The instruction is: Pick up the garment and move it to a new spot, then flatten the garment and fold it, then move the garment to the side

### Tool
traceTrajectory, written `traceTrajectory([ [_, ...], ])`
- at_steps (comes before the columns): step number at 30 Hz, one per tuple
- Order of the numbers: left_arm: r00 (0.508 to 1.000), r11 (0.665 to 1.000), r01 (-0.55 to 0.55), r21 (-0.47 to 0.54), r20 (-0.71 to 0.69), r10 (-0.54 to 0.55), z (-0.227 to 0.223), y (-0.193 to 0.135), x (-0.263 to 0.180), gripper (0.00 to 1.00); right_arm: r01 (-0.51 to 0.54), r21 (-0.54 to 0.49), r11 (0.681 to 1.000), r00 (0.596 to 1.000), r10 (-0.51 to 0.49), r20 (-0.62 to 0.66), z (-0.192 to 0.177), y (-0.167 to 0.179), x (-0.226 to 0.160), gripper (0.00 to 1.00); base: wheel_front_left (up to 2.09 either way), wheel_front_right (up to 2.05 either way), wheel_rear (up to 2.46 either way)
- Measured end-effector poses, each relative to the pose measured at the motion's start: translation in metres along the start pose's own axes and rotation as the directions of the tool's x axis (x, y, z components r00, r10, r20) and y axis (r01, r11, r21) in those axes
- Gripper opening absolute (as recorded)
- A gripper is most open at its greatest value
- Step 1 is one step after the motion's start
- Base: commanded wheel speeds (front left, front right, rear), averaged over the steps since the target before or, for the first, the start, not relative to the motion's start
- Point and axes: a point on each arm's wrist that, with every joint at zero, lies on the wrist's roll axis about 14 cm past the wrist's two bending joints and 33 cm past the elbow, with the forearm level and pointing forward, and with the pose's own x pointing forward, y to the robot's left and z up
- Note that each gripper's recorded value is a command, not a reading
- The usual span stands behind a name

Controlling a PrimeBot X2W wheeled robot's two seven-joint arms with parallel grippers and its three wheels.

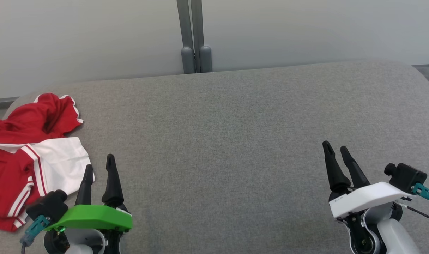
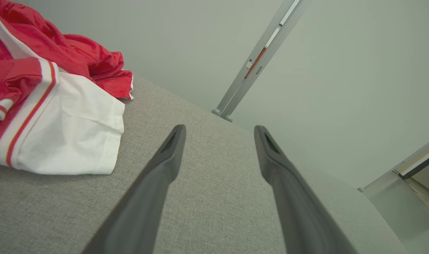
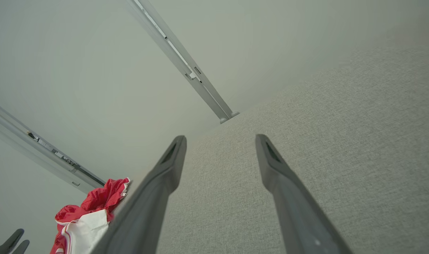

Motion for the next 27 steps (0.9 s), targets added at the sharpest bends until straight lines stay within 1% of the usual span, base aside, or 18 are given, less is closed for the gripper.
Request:
traceTrajectory([
  [2,1.000,0.999,0.008,0.032,0.003,-0.008,0.000,-0.002,0.000,1.00,-0.004,-0.027,1.000,1.000,0.003,-0.005,-0.002,0.001,-0.001,1.00,0.00,0.00,0.00],
  [11,0.999,0.993,0.028,0.114,0.029,-0.032,0.004,-0.007,-0.002,1.00,-0.033,-0.110,0.993,0.999,0.034,0.007,0.000,0.009,0.001,1.00,0.00,0.00,0.00],
  [27,0.997,0.968,0.031,0.248,0.065,-0.049,0.008,-0.013,-0.005,1.00,-0.082,-0.236,0.968,0.996,0.090,0.022,0.002,0.021,0.002,1.00,0.00,0.00,0.00],
])
